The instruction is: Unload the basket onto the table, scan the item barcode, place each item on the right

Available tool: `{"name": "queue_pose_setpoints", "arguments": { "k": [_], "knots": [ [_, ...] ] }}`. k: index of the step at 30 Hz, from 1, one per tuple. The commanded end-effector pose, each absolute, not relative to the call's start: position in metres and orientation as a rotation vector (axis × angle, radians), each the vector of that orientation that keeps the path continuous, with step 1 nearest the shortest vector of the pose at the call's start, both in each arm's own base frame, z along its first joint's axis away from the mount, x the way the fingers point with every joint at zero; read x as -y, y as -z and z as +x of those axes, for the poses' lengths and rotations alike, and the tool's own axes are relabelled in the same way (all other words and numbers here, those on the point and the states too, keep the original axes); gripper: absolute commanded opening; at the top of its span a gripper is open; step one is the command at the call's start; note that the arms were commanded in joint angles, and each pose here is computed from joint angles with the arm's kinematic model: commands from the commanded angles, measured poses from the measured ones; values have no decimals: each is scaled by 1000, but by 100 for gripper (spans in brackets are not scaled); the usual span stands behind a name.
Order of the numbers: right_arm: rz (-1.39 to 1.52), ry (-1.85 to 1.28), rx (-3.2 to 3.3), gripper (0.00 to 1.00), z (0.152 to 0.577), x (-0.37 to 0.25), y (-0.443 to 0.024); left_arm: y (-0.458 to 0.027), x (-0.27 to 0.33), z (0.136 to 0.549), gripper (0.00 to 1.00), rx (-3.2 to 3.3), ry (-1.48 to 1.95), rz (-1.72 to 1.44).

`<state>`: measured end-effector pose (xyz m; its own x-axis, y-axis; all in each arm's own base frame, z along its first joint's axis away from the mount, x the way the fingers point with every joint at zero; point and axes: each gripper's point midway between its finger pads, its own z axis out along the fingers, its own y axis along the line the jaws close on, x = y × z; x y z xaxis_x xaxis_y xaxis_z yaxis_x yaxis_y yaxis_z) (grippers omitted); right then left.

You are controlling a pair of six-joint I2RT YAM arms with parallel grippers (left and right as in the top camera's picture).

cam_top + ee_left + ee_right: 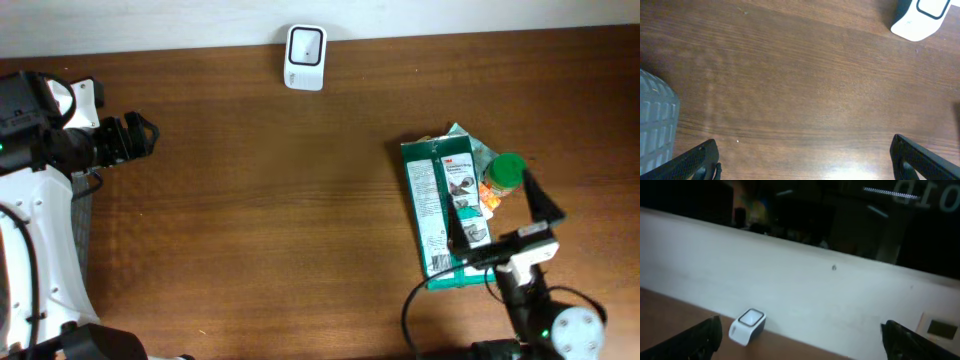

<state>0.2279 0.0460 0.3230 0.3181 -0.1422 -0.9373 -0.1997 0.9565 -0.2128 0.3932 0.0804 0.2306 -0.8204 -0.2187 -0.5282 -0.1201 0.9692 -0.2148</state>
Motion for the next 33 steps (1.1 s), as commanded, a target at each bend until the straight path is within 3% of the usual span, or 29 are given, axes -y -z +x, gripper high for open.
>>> {"name": "queue_pose_setpoints", "arguments": {
  "k": [1, 21, 33],
  "knots": [
    [-314, -44, -1222, 98, 219, -47, -301, -233, -82, 393, 99, -2533, 227, -237],
    [-330, -99, -1595, 98, 240, -49, -161, -233, -82, 393, 99, -2533, 227, -237],
    [-330, -99, -1595, 98, 240, -48, -161, -233, -83, 393, 99, -2533, 227, -237]
  ]
}}
